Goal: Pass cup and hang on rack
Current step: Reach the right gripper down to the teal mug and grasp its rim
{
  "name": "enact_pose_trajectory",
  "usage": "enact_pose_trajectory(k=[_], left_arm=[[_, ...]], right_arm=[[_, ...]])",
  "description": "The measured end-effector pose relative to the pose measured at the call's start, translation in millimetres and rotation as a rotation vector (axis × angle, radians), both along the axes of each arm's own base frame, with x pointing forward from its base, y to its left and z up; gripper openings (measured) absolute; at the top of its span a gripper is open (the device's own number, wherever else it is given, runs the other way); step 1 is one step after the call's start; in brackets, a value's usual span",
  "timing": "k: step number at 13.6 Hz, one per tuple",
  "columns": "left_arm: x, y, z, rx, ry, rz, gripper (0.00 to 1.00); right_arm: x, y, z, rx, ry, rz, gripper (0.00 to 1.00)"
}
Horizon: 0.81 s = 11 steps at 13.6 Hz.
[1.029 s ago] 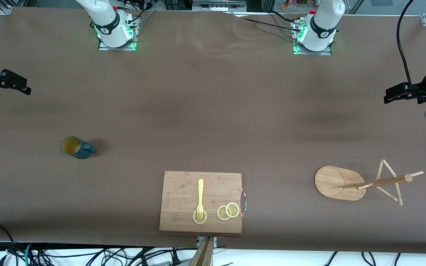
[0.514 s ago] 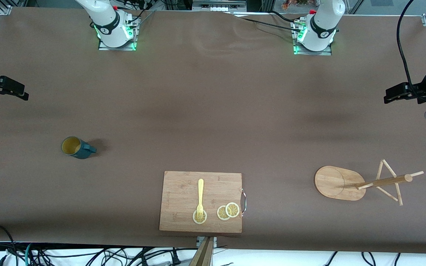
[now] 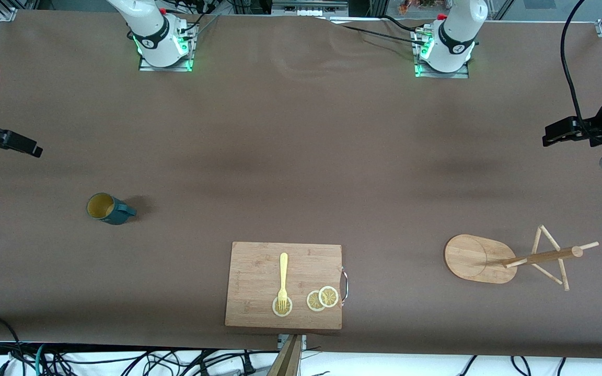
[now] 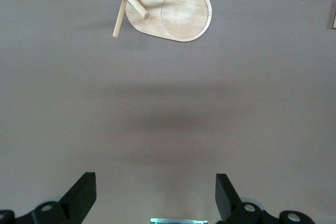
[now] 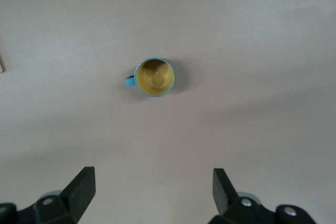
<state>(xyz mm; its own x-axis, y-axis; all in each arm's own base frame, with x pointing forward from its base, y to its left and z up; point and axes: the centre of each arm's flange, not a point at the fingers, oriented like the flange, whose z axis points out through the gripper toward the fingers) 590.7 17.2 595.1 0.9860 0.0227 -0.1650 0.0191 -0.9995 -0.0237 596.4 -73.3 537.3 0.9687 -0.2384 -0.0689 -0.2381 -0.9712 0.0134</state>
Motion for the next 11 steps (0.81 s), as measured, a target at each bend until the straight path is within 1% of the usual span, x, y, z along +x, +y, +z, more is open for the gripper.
enact_pose_trajectory(k=[2, 3, 5, 6, 8, 9, 11], left_arm=[[0, 0, 0, 0.0, 0.0, 0.0, 1.0], [0, 0, 0, 0.0, 0.0, 0.0, 1.0], [0, 0, 0, 0.0, 0.0, 0.0, 1.0], [0, 0, 0, 0.0, 0.0, 0.0, 1.0], [0, 0, 0, 0.0, 0.0, 0.0, 1.0], [0, 0, 0, 0.0, 0.0, 0.0, 1.0], [0, 0, 0, 0.0, 0.0, 0.0, 1.0]], right_arm=[[19, -2, -33, -0.012, -0.004, -0.01, 0.99], [26, -4, -50, -0.022, 0.007, -0.008, 1.0], [36, -4, -77, -0.057, 0.021, 0.007, 1.0], [39, -2, -90, -0.064, 0.016, 0.014, 1.0], [43, 2, -124, -0.069, -0.032, 0.024, 1.0], [40, 2, -146, -0.071, -0.056, 0.026, 1.0], [31, -1, -186, -0.074, -0.083, 0.026, 1.0]])
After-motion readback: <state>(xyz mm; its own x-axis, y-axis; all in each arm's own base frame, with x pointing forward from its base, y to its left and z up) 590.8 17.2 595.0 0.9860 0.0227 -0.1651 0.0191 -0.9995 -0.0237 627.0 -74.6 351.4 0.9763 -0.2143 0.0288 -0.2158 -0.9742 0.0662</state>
